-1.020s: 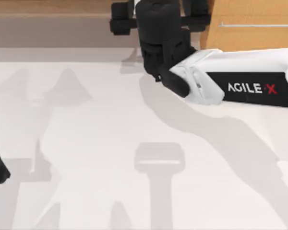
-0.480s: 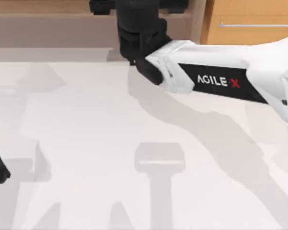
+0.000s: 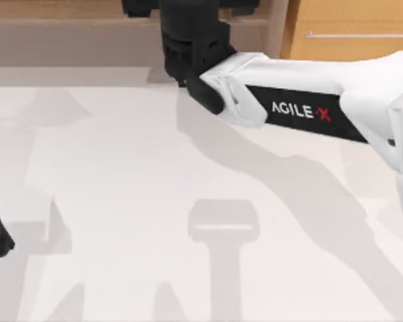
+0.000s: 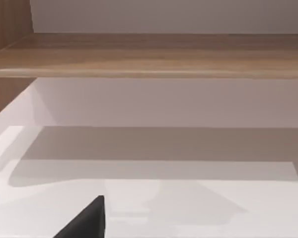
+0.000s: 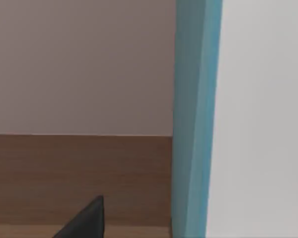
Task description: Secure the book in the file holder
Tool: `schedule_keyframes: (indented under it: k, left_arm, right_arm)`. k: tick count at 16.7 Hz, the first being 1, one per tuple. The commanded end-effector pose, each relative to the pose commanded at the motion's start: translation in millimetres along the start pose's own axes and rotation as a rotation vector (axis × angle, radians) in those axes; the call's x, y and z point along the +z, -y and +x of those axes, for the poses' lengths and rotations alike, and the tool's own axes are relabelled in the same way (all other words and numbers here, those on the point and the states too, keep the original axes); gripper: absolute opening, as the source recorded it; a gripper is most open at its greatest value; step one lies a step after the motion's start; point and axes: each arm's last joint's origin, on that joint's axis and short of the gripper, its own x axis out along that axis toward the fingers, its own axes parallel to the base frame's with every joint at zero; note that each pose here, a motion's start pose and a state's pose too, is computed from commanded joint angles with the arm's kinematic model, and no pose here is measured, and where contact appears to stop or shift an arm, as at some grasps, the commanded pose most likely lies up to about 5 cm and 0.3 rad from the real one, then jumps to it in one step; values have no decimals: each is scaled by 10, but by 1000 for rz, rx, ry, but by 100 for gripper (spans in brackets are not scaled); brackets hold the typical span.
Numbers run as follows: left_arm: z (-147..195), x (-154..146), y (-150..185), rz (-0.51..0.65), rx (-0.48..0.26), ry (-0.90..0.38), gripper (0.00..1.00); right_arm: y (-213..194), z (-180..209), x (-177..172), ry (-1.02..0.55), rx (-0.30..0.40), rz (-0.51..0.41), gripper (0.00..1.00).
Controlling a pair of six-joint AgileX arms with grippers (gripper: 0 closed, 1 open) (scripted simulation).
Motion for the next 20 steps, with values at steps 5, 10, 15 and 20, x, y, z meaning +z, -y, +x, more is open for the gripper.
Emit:
schedule_keyframes:
  k: [5,10,15,20]
  left_arm:
    - [0,0,0,0,0,0,100]
    - [0,0,0,0,0,0,100]
    - [0,0,0,0,0,0,100]
    - [0,0,0,0,0,0,100]
  right_arm:
    - [-4,105,-5,0,0,0,100]
    - [-4,105,-5,0,0,0,77]
    - [-4,105,-5,0,0,0,40]
    - [-4,105,-5,0,0,0,2]
